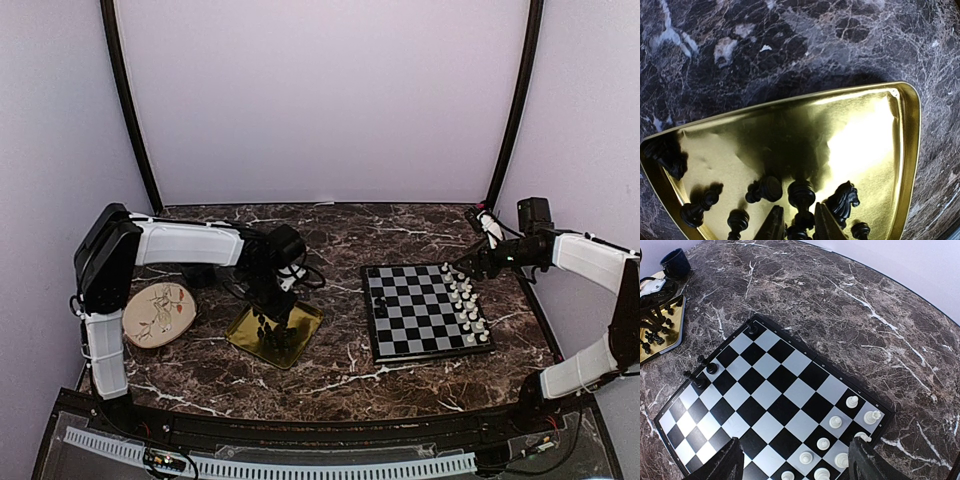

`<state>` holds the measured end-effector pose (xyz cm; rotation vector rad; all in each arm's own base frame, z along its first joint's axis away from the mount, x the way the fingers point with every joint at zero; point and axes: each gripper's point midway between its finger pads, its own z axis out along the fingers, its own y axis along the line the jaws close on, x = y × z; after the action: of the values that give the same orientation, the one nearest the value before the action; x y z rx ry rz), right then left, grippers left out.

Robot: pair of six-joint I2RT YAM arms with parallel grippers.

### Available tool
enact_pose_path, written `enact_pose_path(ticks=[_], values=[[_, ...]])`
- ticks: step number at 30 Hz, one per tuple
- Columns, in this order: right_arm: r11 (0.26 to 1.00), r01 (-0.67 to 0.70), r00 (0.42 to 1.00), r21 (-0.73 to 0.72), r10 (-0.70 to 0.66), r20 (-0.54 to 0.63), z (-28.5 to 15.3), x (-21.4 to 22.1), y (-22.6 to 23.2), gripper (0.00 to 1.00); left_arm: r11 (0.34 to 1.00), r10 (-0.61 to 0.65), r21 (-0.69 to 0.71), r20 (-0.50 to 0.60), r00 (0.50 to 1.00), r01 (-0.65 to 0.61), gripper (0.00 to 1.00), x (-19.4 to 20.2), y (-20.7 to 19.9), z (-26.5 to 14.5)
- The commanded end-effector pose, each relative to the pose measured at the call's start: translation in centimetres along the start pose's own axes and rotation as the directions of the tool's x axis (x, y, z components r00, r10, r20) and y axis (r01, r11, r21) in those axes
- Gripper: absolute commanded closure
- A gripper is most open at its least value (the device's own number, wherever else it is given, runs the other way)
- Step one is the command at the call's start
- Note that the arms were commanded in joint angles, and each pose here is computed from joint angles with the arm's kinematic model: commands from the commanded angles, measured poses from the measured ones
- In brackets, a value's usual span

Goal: Set up the chess pieces on the board
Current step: Pick up the rook from the storage box.

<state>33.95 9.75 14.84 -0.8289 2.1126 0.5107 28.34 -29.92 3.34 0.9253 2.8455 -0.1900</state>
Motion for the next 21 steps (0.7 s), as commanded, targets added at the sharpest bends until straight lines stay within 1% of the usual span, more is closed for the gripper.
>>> enact_pose_path(ticks=[1,6,12,17,21], values=[[1.000,0.027,0.999,0.011,-0.027,0.018,-0.11,-1.05,-0.25,0.28,1.000,0.015,0.014,0.025,1.000,-0.015,0.78,-0.94,-0.76,-0.74],[1.000,0.026,0.999,0.010,-0.026,0.019,-0.14,-1.05,-0.22,0.28,1.000,0.025,0.017,0.032,0.999,-0.026,0.81,-1.19,-1.16,-0.85],[0.999,0.029,0.999,0.014,-0.030,0.022,-0.26,-1.16,-0.23,0.28,1.000,0.027,0.011,0.033,0.999,-0.027,0.80,-1.45,-1.17,-0.67],[0.999,0.031,0.999,0.014,-0.031,0.025,-0.33,-1.25,-0.17,0.28,1.000,0.028,0.004,0.026,0.999,-0.028,0.85,-1.46,-1.12,-0.45],[0.999,0.029,0.999,0.015,-0.030,0.024,-0.35,-1.23,-0.20,0.28,1.000,0.028,-0.004,0.027,0.999,-0.028,0.86,-1.56,-0.99,-0.40]])
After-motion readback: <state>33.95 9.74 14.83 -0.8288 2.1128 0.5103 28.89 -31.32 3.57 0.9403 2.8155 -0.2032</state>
